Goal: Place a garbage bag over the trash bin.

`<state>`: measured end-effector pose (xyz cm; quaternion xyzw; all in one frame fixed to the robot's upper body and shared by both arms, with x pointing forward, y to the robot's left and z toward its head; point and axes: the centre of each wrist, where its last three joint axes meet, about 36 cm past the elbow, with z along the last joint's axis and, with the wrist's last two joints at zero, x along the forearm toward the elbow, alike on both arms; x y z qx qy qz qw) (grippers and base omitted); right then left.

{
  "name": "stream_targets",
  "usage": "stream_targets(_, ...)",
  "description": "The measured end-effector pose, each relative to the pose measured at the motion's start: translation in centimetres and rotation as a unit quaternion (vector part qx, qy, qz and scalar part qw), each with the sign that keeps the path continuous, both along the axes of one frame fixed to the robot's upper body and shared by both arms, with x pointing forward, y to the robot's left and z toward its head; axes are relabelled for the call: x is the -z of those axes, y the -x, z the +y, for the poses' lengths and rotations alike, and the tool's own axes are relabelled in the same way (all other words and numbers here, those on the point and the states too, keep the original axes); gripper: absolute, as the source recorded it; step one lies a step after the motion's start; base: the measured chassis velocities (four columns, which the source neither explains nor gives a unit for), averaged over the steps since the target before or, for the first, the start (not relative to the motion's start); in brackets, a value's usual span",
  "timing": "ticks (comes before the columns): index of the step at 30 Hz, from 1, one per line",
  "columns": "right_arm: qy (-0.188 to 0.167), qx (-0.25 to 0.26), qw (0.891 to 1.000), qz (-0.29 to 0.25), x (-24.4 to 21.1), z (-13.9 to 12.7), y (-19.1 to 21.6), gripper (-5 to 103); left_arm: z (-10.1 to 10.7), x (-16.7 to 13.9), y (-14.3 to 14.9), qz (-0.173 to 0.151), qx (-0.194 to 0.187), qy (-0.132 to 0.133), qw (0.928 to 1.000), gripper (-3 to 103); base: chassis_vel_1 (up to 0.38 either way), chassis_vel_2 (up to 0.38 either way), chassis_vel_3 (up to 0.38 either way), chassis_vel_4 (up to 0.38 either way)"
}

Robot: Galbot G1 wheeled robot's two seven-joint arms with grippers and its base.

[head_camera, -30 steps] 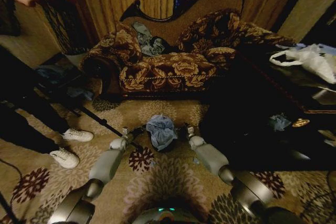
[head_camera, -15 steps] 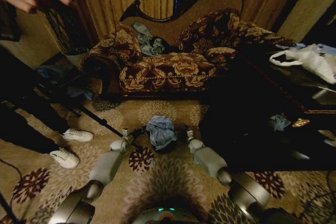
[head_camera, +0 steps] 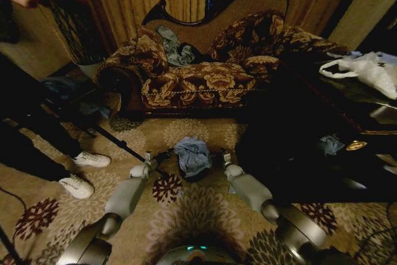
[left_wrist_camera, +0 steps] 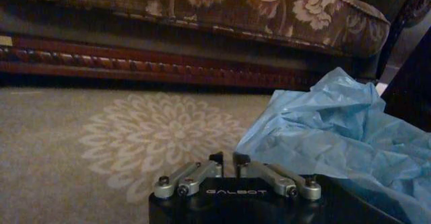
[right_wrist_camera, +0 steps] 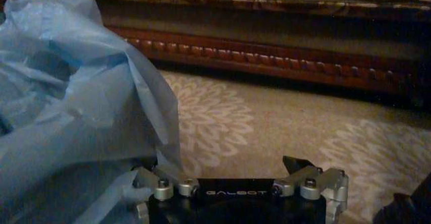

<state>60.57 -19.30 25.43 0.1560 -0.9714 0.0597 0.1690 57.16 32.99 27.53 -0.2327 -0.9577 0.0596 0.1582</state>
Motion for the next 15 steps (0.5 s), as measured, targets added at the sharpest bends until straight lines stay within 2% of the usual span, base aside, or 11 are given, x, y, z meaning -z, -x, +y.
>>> stream_targets(4, -0.008, -0.003, 1.0, -0.001, -0.6, -0.5, -0.2, 100, 0.2, -0.5, 0.5, -0.006, 0.0, 0.001, 1.0, 31, 0.0, 0.0, 0.0, 0.0)
stream_targets(5, -0.008, -0.003, 1.0, -0.001, -0.6, -0.5, -0.2, 100, 0.2, -0.5, 0.5, -0.006, 0.0, 0.001, 1.0, 31, 0.0, 0.0, 0.0, 0.0)
stream_targets(7, -0.014, -0.009, 1.0, 0.001, -0.8, -0.9, -0.3, 100, 0.4, -0.8, 0.7, -0.008, 0.002, 0.003, 1.0, 42, 0.0, 0.0, 0.0, 0.0)
stream_targets(9, -0.015, -0.011, 1.0, 0.002, -0.8, -1.1, -0.3, 100, 0.4, -0.9, 0.8, -0.009, 0.003, 0.003, 0.9999, 42, 0.0, 0.0, 0.0, 0.0)
stream_targets(12, -0.011, -0.015, 1.0, 0.004, -0.8, -1.9, -0.3, 100, 0.5, -1.3, 1.3, -0.014, 0.005, 0.01, 0.9998, 59, 0.0, 0.0, 0.0, 0.0)
stream_targets(13, -0.011, -0.015, 1.0, 0.004, -0.8, -1.9, -0.3, 100, 0.5, -1.3, 1.3, -0.014, 0.005, 0.01, 0.9998, 59, 0.0, 0.0, 0.0, 0.0)
stream_targets(15, -0.011, -0.013, 1.0, 0.004, -0.9, -2.3, -0.5, 100, 0.6, -1.6, 1.8, -0.017, 0.007, 0.017, 0.9997, 70, 0.0, 0.0, 0.0, 0.0)
